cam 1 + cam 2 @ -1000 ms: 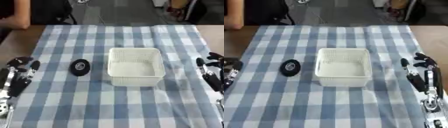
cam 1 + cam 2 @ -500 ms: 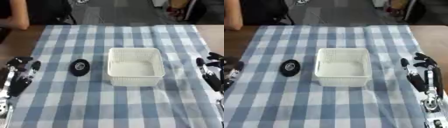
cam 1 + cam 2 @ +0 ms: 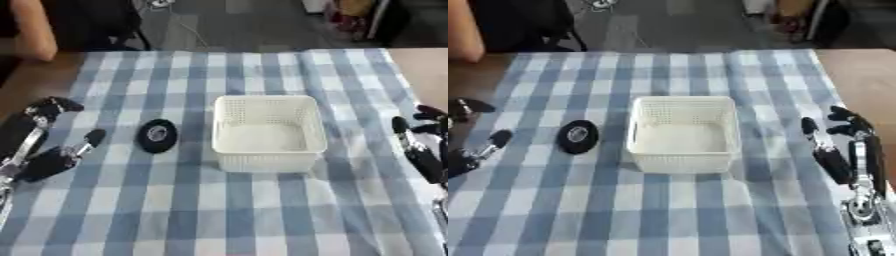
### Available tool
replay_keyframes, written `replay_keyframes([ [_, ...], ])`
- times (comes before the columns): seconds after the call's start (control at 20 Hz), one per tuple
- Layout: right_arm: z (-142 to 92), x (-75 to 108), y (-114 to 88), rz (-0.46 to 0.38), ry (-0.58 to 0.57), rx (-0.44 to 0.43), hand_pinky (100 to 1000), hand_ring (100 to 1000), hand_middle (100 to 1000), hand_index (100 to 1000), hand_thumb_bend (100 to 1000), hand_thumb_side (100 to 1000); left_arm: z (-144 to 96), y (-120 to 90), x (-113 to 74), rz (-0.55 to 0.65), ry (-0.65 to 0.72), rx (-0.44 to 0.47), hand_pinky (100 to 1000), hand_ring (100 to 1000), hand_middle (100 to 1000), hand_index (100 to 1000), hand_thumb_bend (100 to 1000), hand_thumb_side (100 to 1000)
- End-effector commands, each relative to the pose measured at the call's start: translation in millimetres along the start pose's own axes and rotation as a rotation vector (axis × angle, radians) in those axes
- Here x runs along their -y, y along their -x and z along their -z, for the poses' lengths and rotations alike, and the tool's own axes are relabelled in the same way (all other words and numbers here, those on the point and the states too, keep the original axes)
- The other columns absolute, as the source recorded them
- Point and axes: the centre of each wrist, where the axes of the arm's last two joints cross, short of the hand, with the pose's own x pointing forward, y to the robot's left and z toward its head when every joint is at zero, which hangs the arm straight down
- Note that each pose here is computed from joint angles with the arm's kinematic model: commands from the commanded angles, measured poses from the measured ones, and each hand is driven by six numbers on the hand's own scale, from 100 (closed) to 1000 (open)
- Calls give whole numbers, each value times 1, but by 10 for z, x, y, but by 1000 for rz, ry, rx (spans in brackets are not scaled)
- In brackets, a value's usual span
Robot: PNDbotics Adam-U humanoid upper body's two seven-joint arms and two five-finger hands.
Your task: Pick up objects on the table and place them in the box.
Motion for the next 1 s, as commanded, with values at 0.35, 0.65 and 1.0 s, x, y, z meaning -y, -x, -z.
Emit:
replay_keyframes([
  [0.35,48,61,-38,-16,6,27,773,610,688,834,590,799,115,-2,-179,50,5,45,714,781,778,832,1000,938],
  [0.65,46,54,-37,-16,-2,29,773,610,688,834,590,799,323,20,-278,103,80,108,721,784,779,837,1000,945],
  [1.0,39,43,-31,-16,-10,29,773,610,688,834,590,798,607,44,-343,175,185,172,734,790,779,837,1000,957],
])
